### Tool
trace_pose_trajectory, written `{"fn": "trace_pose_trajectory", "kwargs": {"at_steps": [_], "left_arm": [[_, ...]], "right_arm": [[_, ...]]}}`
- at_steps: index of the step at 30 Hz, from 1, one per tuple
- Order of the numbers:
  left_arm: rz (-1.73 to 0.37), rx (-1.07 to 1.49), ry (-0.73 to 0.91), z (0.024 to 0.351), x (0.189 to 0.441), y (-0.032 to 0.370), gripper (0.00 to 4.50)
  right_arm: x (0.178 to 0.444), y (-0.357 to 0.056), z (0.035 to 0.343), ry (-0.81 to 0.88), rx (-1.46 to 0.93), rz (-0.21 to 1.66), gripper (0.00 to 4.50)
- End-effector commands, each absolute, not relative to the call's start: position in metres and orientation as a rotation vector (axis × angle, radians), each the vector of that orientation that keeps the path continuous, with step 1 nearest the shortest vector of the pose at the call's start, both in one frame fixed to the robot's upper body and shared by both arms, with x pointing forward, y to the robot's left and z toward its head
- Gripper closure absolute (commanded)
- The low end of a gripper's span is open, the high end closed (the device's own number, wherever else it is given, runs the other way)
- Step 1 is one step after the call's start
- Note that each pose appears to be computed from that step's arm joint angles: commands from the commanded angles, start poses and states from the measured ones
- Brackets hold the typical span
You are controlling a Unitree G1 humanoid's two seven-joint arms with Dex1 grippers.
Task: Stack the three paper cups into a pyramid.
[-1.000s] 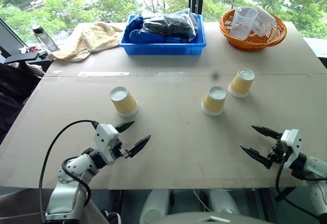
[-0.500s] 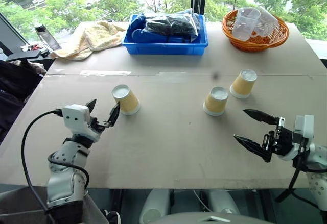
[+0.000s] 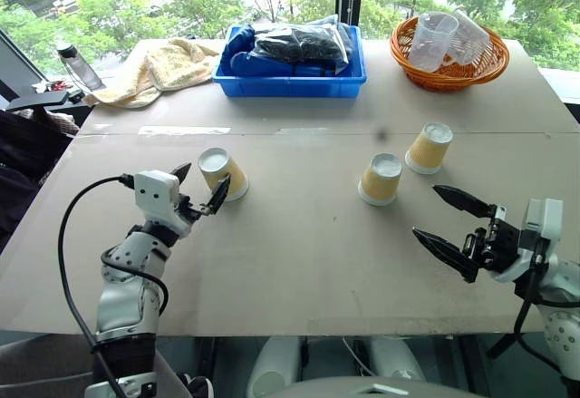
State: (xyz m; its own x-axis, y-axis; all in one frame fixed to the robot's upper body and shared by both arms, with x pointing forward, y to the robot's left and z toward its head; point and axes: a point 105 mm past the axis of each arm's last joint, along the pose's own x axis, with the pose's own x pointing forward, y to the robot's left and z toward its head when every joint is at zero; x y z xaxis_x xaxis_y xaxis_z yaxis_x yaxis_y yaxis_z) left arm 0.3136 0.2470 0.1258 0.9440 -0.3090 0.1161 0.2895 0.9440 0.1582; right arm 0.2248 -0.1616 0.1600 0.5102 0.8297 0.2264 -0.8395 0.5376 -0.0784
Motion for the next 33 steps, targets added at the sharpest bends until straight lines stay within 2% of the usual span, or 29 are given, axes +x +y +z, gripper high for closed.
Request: {"fn": "trace_pose_trajectory", "kwargs": {"at_steps": [1, 12, 15, 17, 18, 28, 33], "left_arm": [[-0.343, 0.18, -0.163, 0.135, 0.315, 0.241, 0.0], [-0.339, 0.214, -0.162, 0.14, 0.328, 0.24, 0.0], [-0.345, 0.209, -0.163, 0.14, 0.328, 0.239, 0.76], [-0.345, 0.208, -0.156, 0.139, 0.328, 0.239, 1.58], [-0.346, 0.209, -0.153, 0.139, 0.328, 0.239, 1.78], [-0.359, 0.183, -0.153, 0.137, 0.328, 0.239, 1.78], [-0.541, 0.131, -0.177, 0.142, 0.317, 0.207, 1.78]], "right_arm": [[0.223, -0.158, 0.172, -0.287, 0.011, 1.018, 0.1], [0.226, -0.153, 0.175, -0.282, 0.0, 1.019, 0.1], [0.225, -0.156, 0.17, -0.271, -0.01, 1.019, 0.0], [0.225, -0.157, 0.168, -0.269, -0.012, 1.018, 0.0], [0.225, -0.158, 0.167, -0.269, -0.013, 1.018, 0.0], [0.223, -0.166, 0.158, -0.266, -0.013, 1.006, 0.0], [0.223, -0.17, 0.157, -0.268, -0.019, 0.999, 0.0]]}}
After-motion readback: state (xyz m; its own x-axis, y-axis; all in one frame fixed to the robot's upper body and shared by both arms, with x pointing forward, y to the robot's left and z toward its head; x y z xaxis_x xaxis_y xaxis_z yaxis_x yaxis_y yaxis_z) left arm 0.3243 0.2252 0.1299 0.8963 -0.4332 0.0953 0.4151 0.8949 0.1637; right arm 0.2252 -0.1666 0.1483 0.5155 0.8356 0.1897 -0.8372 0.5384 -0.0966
